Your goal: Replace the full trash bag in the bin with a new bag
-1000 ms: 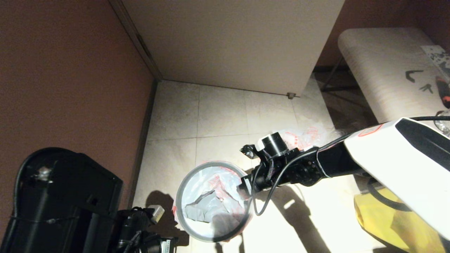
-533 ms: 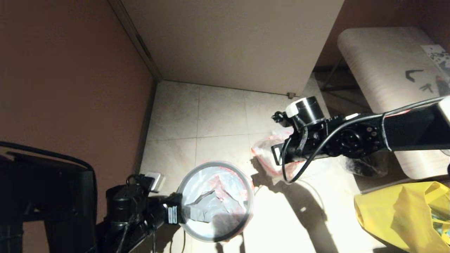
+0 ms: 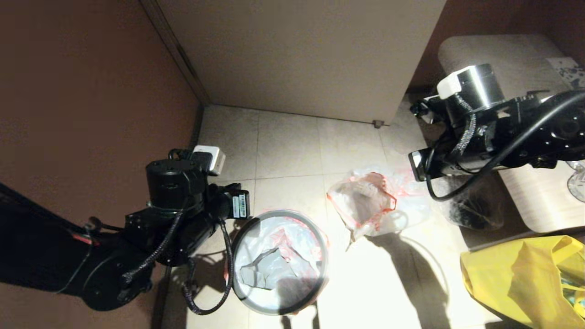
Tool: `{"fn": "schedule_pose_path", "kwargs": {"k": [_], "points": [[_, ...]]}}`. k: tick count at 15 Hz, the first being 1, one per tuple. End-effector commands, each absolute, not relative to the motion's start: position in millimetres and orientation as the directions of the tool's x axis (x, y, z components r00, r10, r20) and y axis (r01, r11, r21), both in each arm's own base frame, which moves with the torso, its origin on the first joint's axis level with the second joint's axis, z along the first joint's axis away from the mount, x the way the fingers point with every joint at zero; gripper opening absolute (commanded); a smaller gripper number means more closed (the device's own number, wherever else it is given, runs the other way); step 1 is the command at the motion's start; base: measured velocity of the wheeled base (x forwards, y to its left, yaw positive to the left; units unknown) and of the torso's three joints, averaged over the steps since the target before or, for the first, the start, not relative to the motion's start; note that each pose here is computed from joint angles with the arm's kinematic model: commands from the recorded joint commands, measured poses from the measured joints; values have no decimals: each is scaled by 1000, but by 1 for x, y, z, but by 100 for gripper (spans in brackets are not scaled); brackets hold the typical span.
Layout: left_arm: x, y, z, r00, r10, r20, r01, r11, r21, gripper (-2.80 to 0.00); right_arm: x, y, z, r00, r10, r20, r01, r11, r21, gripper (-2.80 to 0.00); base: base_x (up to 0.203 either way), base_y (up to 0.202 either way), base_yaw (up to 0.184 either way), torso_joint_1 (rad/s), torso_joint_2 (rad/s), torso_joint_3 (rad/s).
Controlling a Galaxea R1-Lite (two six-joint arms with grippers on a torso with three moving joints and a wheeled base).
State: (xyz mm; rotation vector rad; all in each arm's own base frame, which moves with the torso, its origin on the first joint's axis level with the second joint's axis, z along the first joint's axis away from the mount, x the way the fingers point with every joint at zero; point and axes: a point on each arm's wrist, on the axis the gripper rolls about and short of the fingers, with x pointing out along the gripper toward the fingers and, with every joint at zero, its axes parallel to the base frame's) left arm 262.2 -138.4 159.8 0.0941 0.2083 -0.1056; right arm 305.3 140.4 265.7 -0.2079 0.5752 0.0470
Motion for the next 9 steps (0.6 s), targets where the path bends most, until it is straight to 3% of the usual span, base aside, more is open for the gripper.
{"fn": "schedule_pose_path", "kwargs": {"k": [1, 5, 9], "points": [[238, -132, 195, 988, -80, -129, 88, 994, 61, -280, 280, 128, 290, 861, -30, -507, -72, 981, -180, -280, 0, 0, 0, 0, 0, 0], [182, -96, 224, 1000, -11, -13, 13, 993, 118, -280, 236, 100, 295, 856, -125, -501, 9, 974, -228, -280, 0, 0, 0, 0, 0, 0], [150, -52, 233, 986, 149, 69, -156, 981, 119, -280, 187, 73, 308, 885, -136, -446, 49, 979, -200, -280, 0, 0, 0, 0, 0, 0]]}}
